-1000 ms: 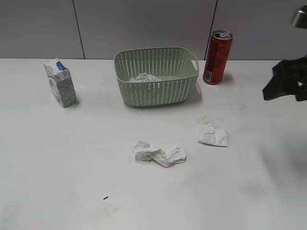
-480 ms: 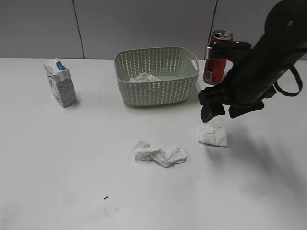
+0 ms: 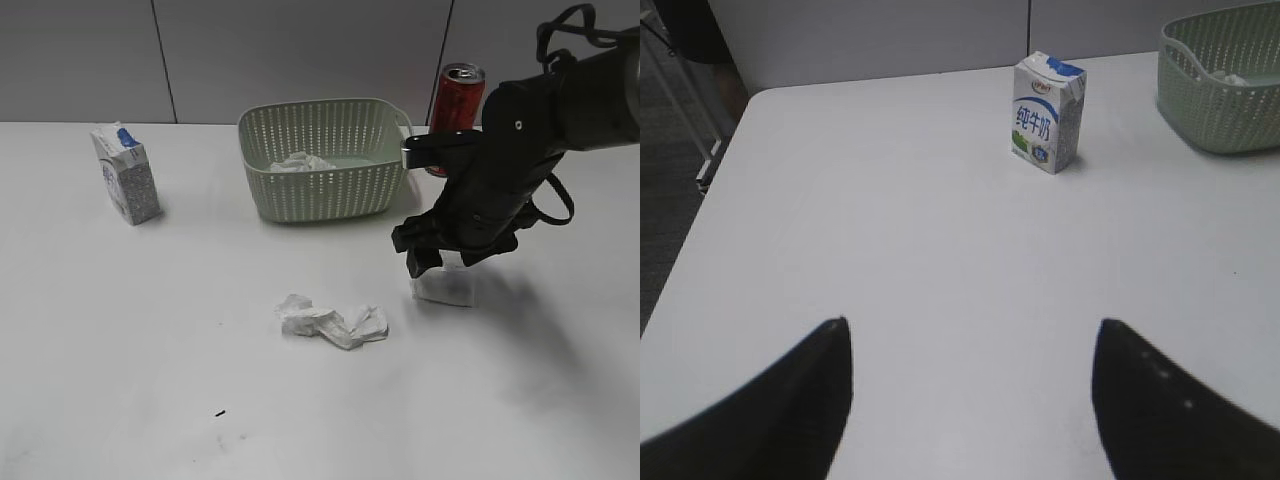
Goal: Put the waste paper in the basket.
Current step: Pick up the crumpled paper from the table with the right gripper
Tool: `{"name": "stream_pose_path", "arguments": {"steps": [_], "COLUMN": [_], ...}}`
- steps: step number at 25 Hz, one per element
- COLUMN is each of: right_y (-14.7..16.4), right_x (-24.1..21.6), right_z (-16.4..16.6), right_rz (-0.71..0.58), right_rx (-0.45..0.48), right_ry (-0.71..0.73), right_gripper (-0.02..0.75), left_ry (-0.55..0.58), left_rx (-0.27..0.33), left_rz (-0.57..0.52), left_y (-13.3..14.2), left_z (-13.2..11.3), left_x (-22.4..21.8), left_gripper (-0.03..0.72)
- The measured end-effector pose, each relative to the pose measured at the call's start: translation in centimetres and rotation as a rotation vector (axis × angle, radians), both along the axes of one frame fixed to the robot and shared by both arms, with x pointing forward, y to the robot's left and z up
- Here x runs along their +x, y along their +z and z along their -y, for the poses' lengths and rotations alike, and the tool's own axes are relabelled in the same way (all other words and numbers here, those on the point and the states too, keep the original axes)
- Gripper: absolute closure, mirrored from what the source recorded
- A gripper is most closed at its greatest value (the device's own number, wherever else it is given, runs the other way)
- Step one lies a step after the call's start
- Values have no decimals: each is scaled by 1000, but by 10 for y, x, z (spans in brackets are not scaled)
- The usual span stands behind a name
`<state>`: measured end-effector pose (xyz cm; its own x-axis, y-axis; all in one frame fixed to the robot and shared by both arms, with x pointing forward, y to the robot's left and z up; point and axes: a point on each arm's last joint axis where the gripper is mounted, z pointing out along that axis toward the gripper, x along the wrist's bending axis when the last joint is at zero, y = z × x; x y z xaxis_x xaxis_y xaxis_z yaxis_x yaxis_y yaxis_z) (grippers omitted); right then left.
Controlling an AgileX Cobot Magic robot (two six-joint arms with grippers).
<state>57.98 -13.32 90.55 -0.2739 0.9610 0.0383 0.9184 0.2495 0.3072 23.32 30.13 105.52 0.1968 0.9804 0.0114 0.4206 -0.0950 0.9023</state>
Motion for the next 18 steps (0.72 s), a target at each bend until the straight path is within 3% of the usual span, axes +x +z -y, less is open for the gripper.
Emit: {"name": "stream_pose_path", "arguments": {"steps": [7,10,14,18], "right_y": [-24,-24,-25,-25], "right_x": [3,4,4,5], "right_z": [-1,-2,-2,-2], "right_rz": [-30,-30,-26,-23], "right_rx": [-7,-8,-11,-8], "right_ry": [-25,-24,-20,-21], "right_gripper": [186,229,409,664], "left_ry": [0,1,1,1], "left_rx": [-1,-1,-2,-2], "left_rz": [1,1,1,1], "left_y": [0,0,0,0], "left_z": [0,0,0,0], "left_x": [0,0,0,0], "left_gripper": [149,151,151,151]}}
